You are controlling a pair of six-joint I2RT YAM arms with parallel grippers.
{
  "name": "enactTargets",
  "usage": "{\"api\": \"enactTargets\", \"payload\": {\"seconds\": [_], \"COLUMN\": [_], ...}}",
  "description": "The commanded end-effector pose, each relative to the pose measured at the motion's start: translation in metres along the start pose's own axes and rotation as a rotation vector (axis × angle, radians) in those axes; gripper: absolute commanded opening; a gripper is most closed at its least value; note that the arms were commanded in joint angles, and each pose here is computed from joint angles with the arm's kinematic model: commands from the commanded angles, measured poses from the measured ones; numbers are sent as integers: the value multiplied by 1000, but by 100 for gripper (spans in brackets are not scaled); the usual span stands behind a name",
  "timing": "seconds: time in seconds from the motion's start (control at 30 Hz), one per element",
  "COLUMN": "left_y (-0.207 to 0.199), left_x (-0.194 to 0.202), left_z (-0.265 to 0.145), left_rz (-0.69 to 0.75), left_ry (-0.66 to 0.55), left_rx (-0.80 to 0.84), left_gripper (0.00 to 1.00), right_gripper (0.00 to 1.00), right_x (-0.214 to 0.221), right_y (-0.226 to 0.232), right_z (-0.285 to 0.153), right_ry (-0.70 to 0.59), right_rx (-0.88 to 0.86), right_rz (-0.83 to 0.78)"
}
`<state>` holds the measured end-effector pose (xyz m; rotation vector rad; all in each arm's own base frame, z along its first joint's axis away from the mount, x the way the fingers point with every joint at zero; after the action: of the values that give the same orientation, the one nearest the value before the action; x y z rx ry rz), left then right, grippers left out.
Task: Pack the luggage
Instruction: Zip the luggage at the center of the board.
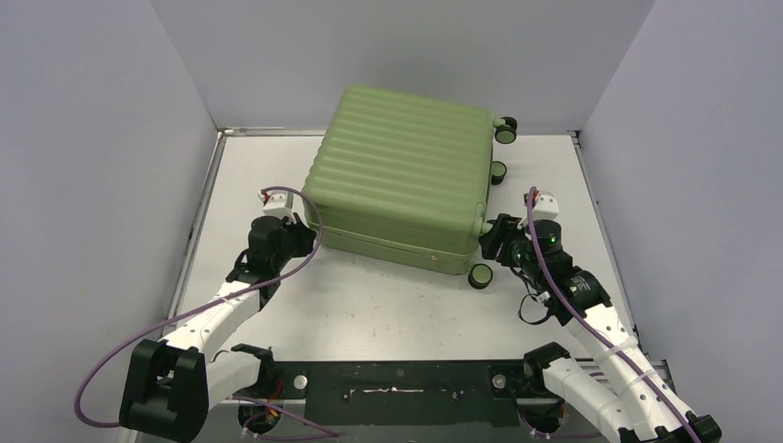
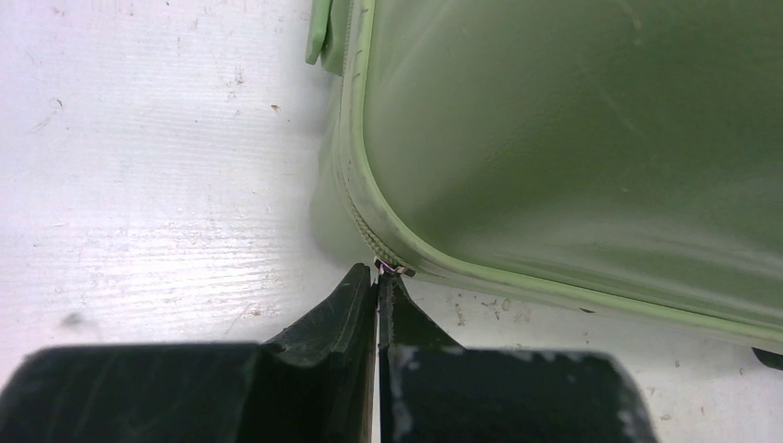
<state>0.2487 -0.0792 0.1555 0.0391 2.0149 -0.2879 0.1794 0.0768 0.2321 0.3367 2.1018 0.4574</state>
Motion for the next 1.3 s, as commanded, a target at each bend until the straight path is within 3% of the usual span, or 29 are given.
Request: {"api": "enactTargets", "payload": {"seconds": [0.0, 0.27, 0.43, 1.07, 1.27], "left_y": [33, 35, 36, 62, 54], "left_x": [-30, -39, -38, -30, -31], "left_z": [-3, -3, -5, 3, 6], "left_rz": [83, 276, 320, 186, 165], "left_ry": [-115, -60, -23, -80, -93], "left_rx": [-201, -59, -19, -224, -139], "left_gripper": [0, 0, 0, 0, 0], "right_gripper": [0, 0, 0, 0, 0], "right_x": [-3, -3, -2, 0, 0], "right_y": [-12, -9, -8, -5, -5], "right_z": [5, 3, 2, 0, 0], "right_ry": [-58, -59, -62, -51, -49], "right_rx": [94, 73, 63, 50, 46], "right_rz": [-14, -19, -24, -35, -34]}}
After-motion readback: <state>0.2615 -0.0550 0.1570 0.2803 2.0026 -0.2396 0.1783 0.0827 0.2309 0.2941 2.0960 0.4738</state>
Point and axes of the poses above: each gripper's point midway between its finger pads, its own z axis out along the fingers, its own y axis along the line the jaws close on, x = y × z, the point moved 9 cm from there along -z, back along the fingers, and after that the axes turned 11 degrees about z, right-handed, at the moved point
